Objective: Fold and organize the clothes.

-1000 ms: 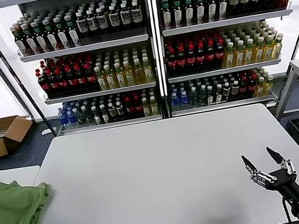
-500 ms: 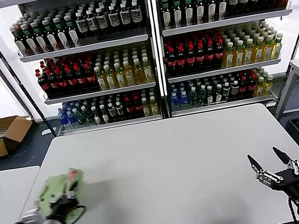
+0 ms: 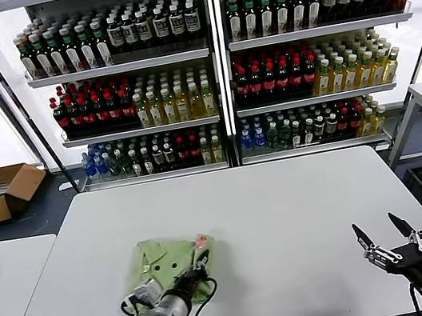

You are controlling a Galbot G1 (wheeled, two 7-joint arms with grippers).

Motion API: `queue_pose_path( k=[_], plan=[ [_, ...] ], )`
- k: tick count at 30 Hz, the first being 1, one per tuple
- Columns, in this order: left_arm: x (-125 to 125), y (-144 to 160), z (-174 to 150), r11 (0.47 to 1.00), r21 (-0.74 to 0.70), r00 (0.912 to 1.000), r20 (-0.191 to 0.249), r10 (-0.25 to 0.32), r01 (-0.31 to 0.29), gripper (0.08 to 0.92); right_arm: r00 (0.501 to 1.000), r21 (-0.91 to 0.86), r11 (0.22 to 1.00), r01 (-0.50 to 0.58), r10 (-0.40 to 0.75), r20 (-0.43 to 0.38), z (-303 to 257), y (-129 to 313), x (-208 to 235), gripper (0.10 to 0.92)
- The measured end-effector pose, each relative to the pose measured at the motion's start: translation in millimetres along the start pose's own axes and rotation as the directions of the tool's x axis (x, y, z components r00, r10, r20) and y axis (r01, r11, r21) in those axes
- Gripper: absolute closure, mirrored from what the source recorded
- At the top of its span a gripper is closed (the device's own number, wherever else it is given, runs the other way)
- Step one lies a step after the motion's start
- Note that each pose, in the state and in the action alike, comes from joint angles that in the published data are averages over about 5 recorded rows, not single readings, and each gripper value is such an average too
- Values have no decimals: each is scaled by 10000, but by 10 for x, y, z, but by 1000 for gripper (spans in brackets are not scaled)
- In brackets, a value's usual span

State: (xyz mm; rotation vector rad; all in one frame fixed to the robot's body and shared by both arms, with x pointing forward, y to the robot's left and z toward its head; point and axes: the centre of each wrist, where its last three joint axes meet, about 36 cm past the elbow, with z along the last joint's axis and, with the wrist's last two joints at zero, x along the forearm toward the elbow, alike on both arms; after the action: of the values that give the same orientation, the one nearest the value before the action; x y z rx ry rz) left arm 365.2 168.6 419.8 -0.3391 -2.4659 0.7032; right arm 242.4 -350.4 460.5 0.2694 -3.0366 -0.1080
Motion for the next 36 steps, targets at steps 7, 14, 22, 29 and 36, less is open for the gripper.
queue_pose_path(
  k=[7,14,22,29,36],
  plan=[
    [-80,-186,-49,9958,455,9967,241,781,-792,764,9977,-264,9986,457,-469,-483,129,133,-118,200],
    [160,-222,-168,9852,964,9891,550,1369,-1418,556,9868,-994,9897,1032,-1144,-1145,346,349,-391,200],
    [617,-87,-407,9803,1134,9783,1489,1441,-1617,331,9557,-2121,9587,1892,-2294,-1844,598,783,-858,200],
    [882,-47,-423,9827,1036,9745,1806,1332,-1535,184,9154,-3149,9188,2379,-3205,-2436,753,1198,-1303,200],
    [1015,-39,-410,9871,891,9733,1995,1131,-1330,177,8750,-3614,8952,2607,-3773,-3035,837,1487,-1556,265]
  ],
)
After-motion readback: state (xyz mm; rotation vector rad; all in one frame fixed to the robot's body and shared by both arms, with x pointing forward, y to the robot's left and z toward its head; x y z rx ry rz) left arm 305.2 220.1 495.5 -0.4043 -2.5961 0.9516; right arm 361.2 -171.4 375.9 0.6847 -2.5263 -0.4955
